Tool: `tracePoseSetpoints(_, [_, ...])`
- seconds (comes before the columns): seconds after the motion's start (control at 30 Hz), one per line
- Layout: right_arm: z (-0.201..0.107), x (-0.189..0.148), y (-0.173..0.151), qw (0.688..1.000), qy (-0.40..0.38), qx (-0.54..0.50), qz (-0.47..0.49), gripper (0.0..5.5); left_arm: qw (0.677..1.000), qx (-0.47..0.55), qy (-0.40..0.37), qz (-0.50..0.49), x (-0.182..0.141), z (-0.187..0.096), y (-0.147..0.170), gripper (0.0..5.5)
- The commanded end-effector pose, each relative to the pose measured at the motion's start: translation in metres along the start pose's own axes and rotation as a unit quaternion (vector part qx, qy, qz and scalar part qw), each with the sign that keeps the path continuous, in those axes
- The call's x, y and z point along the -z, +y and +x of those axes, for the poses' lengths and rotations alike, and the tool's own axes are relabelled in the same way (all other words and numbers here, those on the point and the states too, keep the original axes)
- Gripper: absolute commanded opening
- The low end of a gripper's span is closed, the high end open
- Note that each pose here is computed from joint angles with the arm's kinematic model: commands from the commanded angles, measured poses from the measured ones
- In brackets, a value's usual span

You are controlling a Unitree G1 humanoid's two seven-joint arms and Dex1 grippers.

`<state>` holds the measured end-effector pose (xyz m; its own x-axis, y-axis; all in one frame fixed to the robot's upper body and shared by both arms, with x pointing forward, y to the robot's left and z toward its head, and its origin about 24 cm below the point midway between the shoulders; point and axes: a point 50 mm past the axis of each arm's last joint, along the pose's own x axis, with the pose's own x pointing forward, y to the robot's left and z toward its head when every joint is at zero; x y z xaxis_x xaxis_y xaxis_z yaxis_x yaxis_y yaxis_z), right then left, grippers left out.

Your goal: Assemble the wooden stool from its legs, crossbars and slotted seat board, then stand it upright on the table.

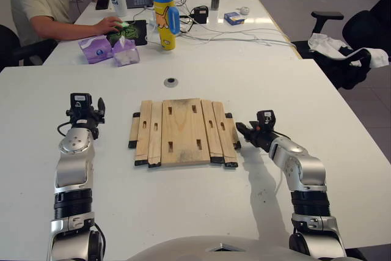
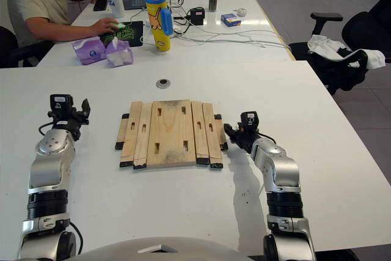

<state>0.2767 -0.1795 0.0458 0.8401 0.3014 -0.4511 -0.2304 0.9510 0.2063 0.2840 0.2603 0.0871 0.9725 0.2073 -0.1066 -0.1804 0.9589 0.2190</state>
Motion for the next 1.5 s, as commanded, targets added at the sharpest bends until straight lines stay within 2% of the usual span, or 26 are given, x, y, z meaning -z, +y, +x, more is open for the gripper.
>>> tracePoseSetpoints(0.03, [0.002,-0.004,0.006,1.0,0.004,-0.019,-0.001,2.91,1.0,0.023,-0.008,-0.013,-0.002,0.002,-0.013,2.79])
tracePoseSetpoints(0.3, [0.002,0.003,0.008,0.999,0.034,-0.035,-0.018,2.91,0.999,0.029,-0.01,-0.029,-0.001,0.003,-0.017,2.79])
tracePoseSetpoints(0.43, [0.003,0.018,0.004,0.994,0.089,-0.028,-0.057,2.91,0.999,0.03,-0.013,-0.03,-0.001,0.003,-0.018,2.79])
tracePoseSetpoints(0.57, [0.002,0.031,-0.008,0.981,0.131,0.007,-0.145,2.91,0.999,0.03,-0.013,-0.035,0.0,0.003,-0.019,2.79])
tracePoseSetpoints(0.73, [0.0,0.039,-0.03,0.971,0.154,0.048,-0.177,2.91,0.999,0.033,-0.015,-0.041,-0.001,0.004,-0.021,2.79])
tracePoseSetpoints(0.87, [0.002,0.028,-0.033,0.978,0.113,0.046,-0.169,2.91,0.998,0.037,-0.016,-0.043,-0.001,0.005,-0.022,2.79])
tracePoseSetpoints(1.0, [0.007,-0.011,-0.024,0.996,-0.021,0.034,-0.086,2.91,0.998,0.038,-0.018,-0.047,-0.002,0.006,-0.023,2.79])
tracePoseSetpoints(1.07, [0.006,-0.02,-0.024,0.997,-0.051,0.036,-0.054,2.91,0.998,0.042,-0.021,-0.048,-0.002,0.006,-0.024,2.79])
tracePoseSetpoints(1.5, [0.013,-0.004,-0.012,0.999,-0.001,0.019,-0.026,2.91,0.997,0.056,-0.025,-0.05,-0.001,0.007,-0.028,2.79])
